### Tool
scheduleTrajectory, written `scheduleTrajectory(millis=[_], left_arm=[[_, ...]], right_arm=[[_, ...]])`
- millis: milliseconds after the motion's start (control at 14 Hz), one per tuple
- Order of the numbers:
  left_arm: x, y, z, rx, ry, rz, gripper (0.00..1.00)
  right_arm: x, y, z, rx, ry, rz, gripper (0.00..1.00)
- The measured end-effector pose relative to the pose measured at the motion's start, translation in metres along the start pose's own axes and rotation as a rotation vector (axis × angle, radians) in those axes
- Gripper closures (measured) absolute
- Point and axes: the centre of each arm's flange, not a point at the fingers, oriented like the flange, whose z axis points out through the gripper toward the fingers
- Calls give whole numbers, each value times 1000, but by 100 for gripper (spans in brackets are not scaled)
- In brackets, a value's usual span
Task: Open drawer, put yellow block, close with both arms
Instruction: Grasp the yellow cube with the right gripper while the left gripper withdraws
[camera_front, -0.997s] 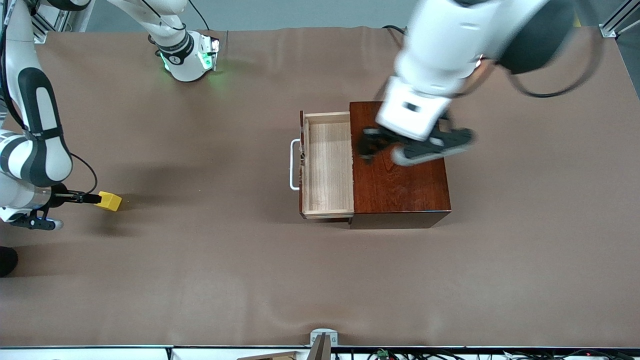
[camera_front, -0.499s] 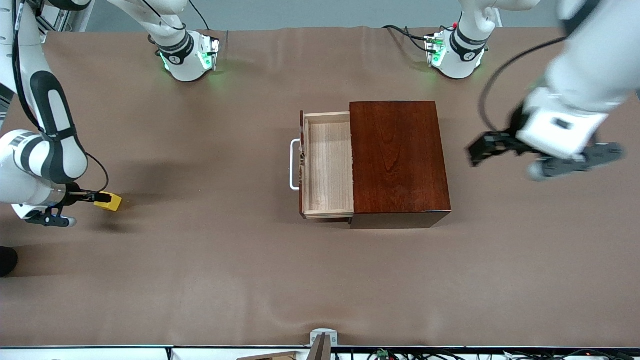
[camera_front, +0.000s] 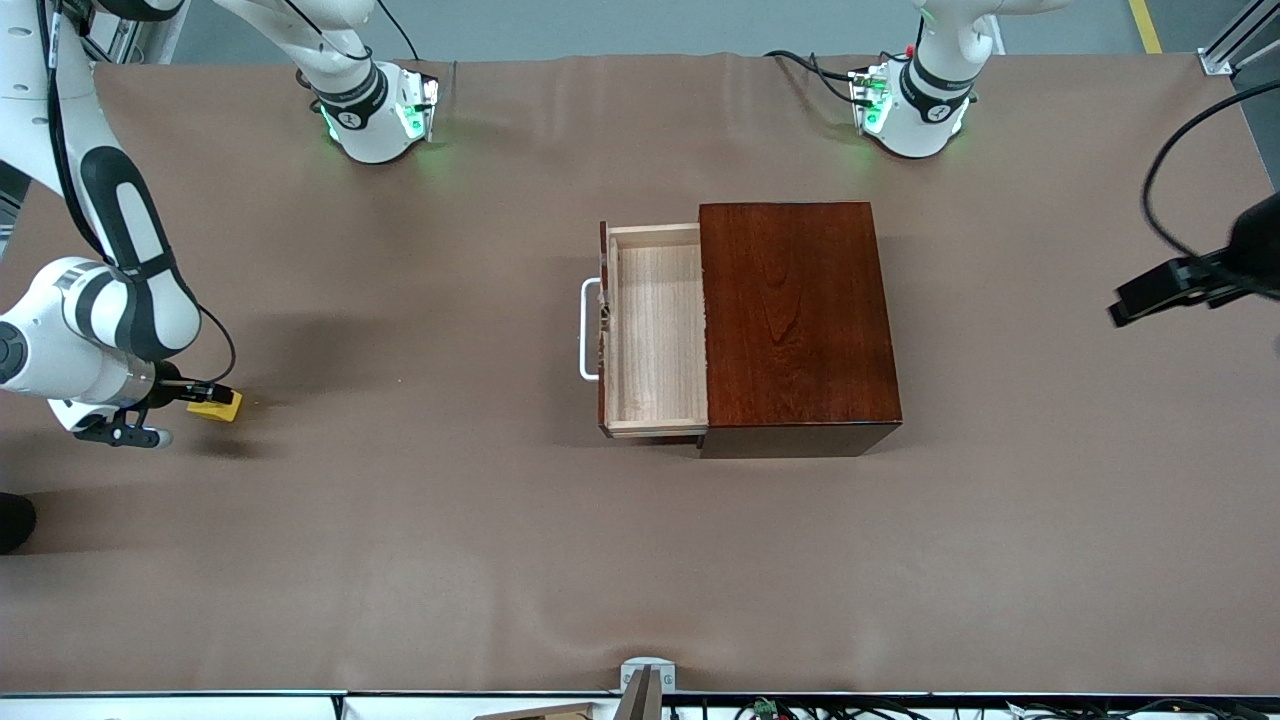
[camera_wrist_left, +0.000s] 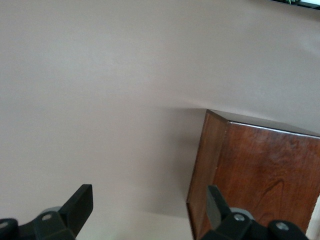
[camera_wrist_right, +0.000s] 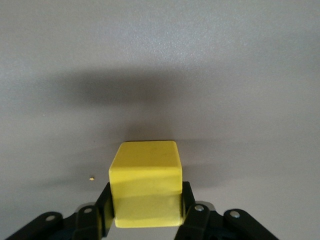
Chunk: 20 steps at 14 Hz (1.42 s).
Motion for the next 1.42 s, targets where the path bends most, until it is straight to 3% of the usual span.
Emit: scheduleTrajectory(millis=[356,783,1424], left_arm=[[-12,-47,-18,3,-3,68,0],[-29,-25,11,12,-6,107,0],[-79,-25,26,31,-7,113,0]], right_arm=[[0,-7,-9,8,-28,-11,45],[-12,-46,-90,59,-81,-10,45],[-47,-134,-169,91,-196,125,45]])
